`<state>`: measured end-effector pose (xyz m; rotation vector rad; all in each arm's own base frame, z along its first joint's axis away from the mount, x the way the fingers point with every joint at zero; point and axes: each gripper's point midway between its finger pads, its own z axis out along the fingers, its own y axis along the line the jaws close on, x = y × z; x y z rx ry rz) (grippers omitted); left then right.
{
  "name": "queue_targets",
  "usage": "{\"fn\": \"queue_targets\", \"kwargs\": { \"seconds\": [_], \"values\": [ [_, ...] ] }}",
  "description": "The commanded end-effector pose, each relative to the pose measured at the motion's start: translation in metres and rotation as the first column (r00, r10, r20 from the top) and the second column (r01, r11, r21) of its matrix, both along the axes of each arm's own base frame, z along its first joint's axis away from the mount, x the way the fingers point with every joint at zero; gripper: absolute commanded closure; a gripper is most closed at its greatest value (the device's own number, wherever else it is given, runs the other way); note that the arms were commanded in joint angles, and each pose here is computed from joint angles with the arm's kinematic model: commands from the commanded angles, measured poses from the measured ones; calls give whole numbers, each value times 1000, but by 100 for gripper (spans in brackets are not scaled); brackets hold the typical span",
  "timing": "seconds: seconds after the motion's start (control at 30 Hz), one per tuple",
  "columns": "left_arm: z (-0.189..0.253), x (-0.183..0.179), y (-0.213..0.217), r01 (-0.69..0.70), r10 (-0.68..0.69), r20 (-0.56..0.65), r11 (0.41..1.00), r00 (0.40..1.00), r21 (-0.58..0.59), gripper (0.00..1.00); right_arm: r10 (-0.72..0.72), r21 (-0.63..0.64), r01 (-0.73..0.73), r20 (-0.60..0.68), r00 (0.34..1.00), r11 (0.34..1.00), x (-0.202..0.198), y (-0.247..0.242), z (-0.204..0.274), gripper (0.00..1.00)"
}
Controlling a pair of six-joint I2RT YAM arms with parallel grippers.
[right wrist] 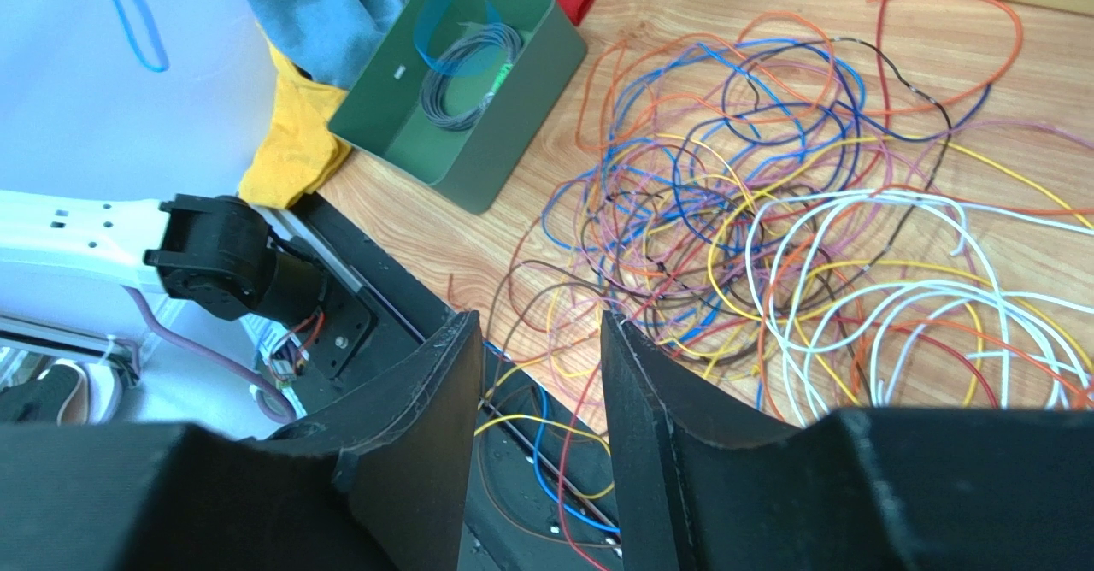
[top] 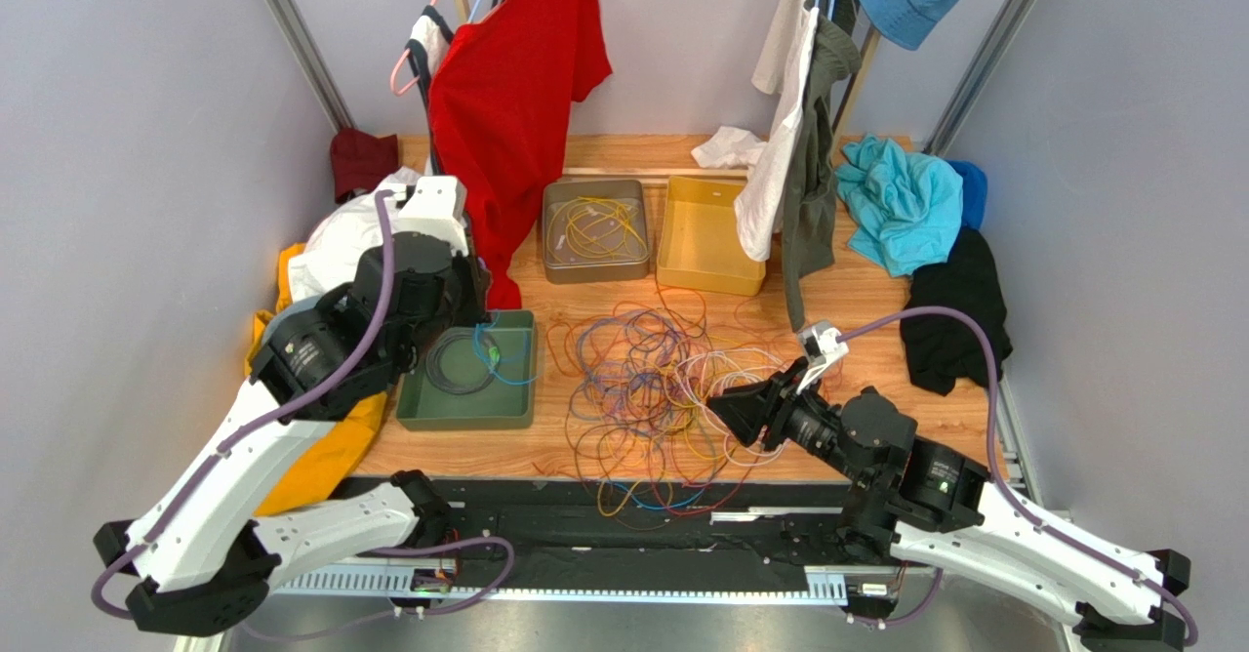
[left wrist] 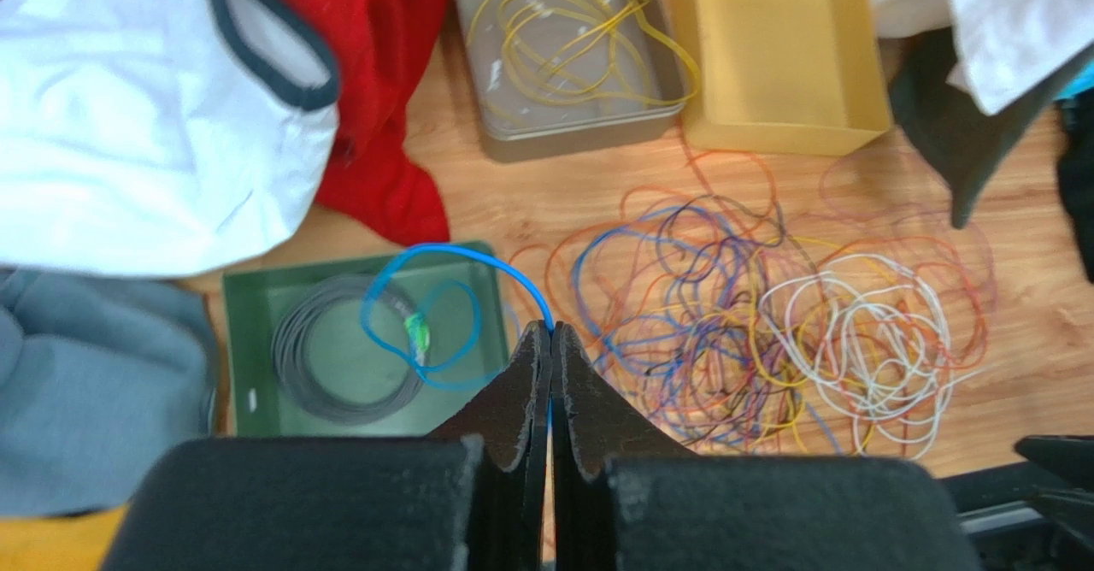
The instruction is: Untangle the cables
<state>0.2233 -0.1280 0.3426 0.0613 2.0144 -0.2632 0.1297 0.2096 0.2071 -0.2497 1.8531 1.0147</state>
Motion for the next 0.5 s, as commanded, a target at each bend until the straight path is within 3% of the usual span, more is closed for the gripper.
{"fn": "queue_targets", "kwargs": {
  "seconds": [0.0, 0.47],
  "values": [
    [-2, -2, 15, -74, 75, 13, 996, 997, -56, 100, -15, 0, 15, 2, 1000, 1000, 1, -2, -3, 57],
    [-79, 5, 48, -215, 211, -136, 977, 968, -15, 100, -17, -8, 17, -8, 1000, 1000, 1, -3, -12, 58]
  ]
}}
